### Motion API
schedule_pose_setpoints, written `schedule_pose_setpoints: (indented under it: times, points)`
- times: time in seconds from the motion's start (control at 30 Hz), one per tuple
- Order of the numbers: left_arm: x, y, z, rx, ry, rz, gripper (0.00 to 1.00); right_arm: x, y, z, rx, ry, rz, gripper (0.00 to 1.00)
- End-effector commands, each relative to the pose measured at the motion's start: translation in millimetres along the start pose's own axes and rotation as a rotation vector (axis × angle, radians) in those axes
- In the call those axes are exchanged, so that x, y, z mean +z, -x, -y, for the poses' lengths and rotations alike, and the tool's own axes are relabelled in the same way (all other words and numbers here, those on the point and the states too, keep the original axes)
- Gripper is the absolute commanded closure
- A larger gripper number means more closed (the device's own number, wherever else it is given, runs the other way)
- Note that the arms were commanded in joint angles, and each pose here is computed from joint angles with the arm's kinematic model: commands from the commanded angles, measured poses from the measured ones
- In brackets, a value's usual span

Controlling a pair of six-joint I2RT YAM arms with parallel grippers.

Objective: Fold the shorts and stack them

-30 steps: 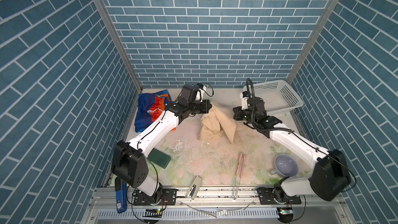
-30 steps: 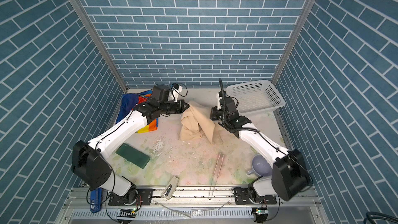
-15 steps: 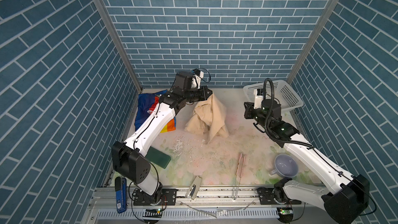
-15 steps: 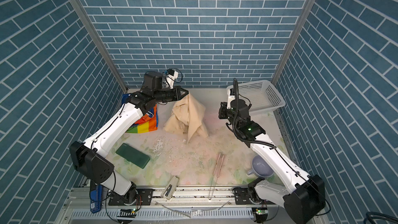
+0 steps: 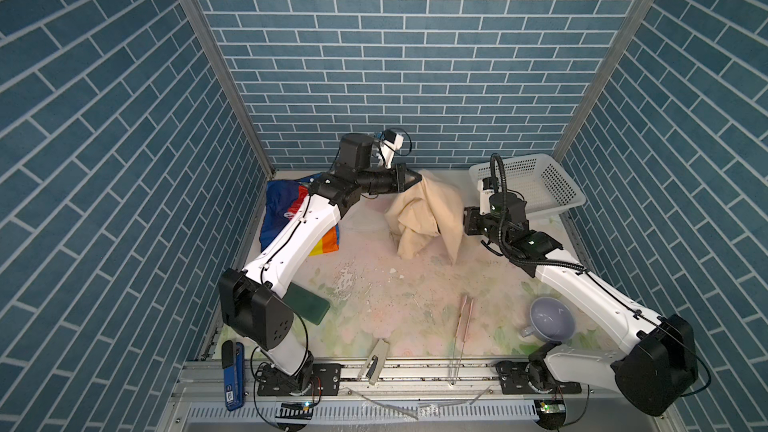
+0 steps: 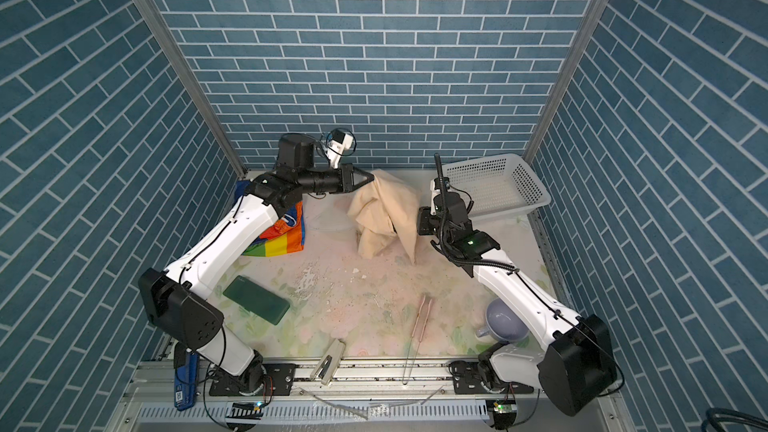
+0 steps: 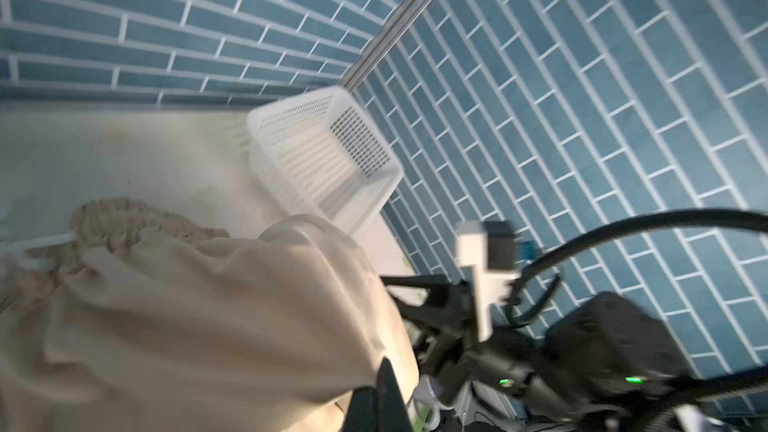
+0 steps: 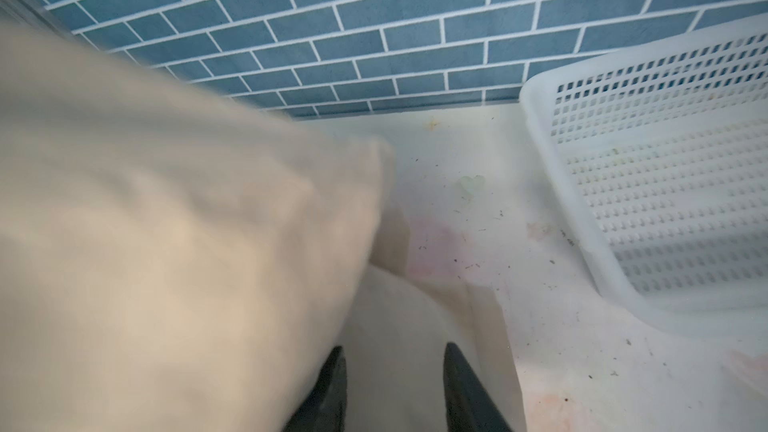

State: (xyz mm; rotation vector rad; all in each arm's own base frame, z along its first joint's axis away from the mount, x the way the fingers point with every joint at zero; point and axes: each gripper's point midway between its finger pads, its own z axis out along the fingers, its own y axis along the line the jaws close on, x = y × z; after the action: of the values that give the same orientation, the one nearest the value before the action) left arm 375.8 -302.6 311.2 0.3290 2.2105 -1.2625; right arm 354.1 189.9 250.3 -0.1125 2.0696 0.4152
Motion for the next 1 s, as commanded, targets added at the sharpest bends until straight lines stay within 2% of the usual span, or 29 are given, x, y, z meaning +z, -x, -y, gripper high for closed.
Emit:
schedule_pose_setpoints:
  times: [0.0, 0.1, 0.2, 0.27, 0.4, 0.53, 0.7, 0.83, 0.87, 0.9, 0.97]
  points:
    - [34.6, -78.8, -91.8, -0.153, 0.170, -0.187, 1.00, -10.4, 12.1, 16.2, 0.020, -0.080, 0.075, 0.60]
    - [43.1, -132.7, -151.1, -0.287, 0.268, -0.269, 1.00, -7.8, 9.3, 18.4, 0.015, -0.091, 0.063, 0.58]
    - [47.7, -157.1, -185.7, -0.406, 0.272, -0.238, 0.80, -0.6, 4.1, 15.8, 0.008, -0.079, 0.036, 0.55]
    - [52.4, -158.1, -190.6, -0.456, 0.230, -0.204, 0.73, 7.7, -1.8, 13.9, 0.006, -0.074, 0.011, 0.51]
    - [55.0, -142.8, -183.7, -0.441, 0.197, -0.170, 0.72, 27.0, -10.6, 2.5, -0.009, -0.027, -0.053, 0.38]
    - [52.4, -132.4, -177.5, -0.402, 0.210, -0.177, 0.72, 61.8, -27.6, -5.1, -0.020, -0.007, -0.144, 0.22]
    - [45.0, -133.3, -177.4, -0.381, 0.240, -0.177, 0.72, 120.1, -57.4, -11.4, 0.045, 0.025, -0.289, 0.12]
    - [35.6, -135.6, -175.0, -0.362, 0.271, -0.187, 0.71, 158.7, -77.9, -6.0, 0.179, 0.037, -0.347, 0.15]
    - [32.4, -134.9, -173.8, -0.353, 0.279, -0.187, 0.70, 164.0, -82.0, -10.3, 0.220, 0.078, -0.362, 0.17]
    - [29.5, -134.3, -172.2, -0.347, 0.285, -0.187, 0.69, 167.8, -84.9, -13.9, 0.255, 0.105, -0.372, 0.20]
    - [21.0, -130.1, -169.5, -0.336, 0.302, -0.181, 0.64, 173.3, -86.2, -24.9, 0.307, 0.176, -0.382, 0.31]
